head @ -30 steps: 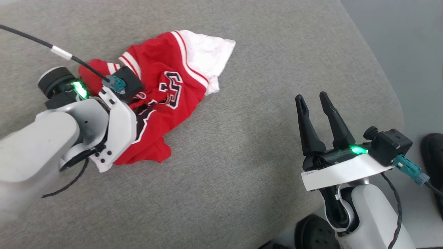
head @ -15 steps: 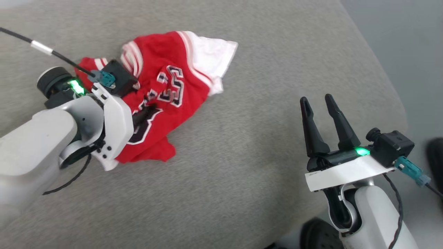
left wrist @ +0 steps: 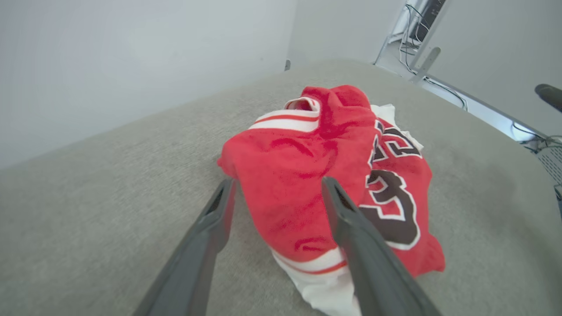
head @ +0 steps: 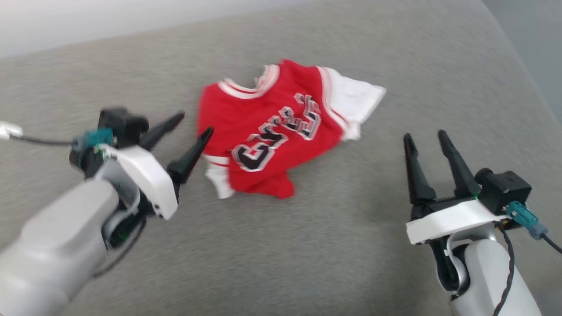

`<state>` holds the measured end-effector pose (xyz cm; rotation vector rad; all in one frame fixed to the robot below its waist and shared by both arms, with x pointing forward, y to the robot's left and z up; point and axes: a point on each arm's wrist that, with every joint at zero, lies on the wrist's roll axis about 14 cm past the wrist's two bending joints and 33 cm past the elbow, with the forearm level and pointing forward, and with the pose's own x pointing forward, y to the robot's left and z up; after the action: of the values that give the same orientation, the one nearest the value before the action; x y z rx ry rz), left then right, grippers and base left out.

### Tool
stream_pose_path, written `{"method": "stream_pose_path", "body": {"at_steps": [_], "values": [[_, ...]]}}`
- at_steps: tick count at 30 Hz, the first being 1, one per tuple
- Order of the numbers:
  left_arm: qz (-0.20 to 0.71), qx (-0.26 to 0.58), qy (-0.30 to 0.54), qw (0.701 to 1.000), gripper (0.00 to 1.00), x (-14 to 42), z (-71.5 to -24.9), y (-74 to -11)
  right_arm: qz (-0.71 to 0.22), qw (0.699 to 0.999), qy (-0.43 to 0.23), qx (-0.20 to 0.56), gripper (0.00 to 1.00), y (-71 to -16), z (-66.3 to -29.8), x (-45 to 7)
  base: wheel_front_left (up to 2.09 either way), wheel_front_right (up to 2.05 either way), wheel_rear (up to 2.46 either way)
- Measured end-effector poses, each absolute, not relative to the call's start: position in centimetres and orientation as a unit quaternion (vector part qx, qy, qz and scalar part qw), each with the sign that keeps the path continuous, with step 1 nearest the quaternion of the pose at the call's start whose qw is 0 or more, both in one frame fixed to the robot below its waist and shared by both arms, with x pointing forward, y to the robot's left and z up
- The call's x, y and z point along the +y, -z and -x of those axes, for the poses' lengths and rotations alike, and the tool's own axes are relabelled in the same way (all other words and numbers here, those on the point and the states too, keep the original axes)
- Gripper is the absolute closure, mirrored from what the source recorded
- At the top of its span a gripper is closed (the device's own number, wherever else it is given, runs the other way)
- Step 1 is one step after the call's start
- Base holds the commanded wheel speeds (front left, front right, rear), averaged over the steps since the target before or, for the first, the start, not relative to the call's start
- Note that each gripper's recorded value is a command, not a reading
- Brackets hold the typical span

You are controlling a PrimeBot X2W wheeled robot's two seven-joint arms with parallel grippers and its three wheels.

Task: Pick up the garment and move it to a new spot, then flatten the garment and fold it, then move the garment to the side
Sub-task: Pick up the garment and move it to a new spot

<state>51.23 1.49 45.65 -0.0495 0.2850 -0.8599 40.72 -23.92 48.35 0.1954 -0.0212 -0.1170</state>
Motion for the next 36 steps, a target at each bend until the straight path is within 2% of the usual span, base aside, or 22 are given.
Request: {"method": "stream_pose_path", "body": {"at_steps": [3, 9, 19, 29, 36], "values": [[0.070, 0.128, 0.325, 0.934, 0.00, 6.1, -50.7, -46.3, -0.091, 0.995, 0.036, -0.013, 0.00, -48.5, -41.6, -22.4, 0.00, 0.00, 0.00], [0.099, 0.098, 0.189, 0.972, 0.00, 14.3, -47.7, -46.6, -0.087, 0.996, 0.003, -0.012, 0.00, -48.4, -42.4, -19.9, 0.00, 0.00, 0.00], [0.102, 0.015, 0.004, 0.995, 0.00, 25.0, -41.3, -48.8, -0.091, 0.994, -0.042, -0.032, 0.00, -49.9, -43.4, -16.5, 0.00, 0.00, 0.00], [0.070, -0.022, -0.065, 0.995, 0.00, 28.5, -36.4, -49.8, -0.098, 0.993, -0.024, -0.061, 0.00, -51.8, -42.2, -17.9, 0.00, 0.00, 0.00], [0.075, -0.028, -0.072, 0.994, 0.00, 27.7, -35.0, -49.7, -0.096, 0.993, -0.001, -0.075, 0.00, -52.7, -40.7, -19.7, 0.00, 0.00, 0.00]]}}
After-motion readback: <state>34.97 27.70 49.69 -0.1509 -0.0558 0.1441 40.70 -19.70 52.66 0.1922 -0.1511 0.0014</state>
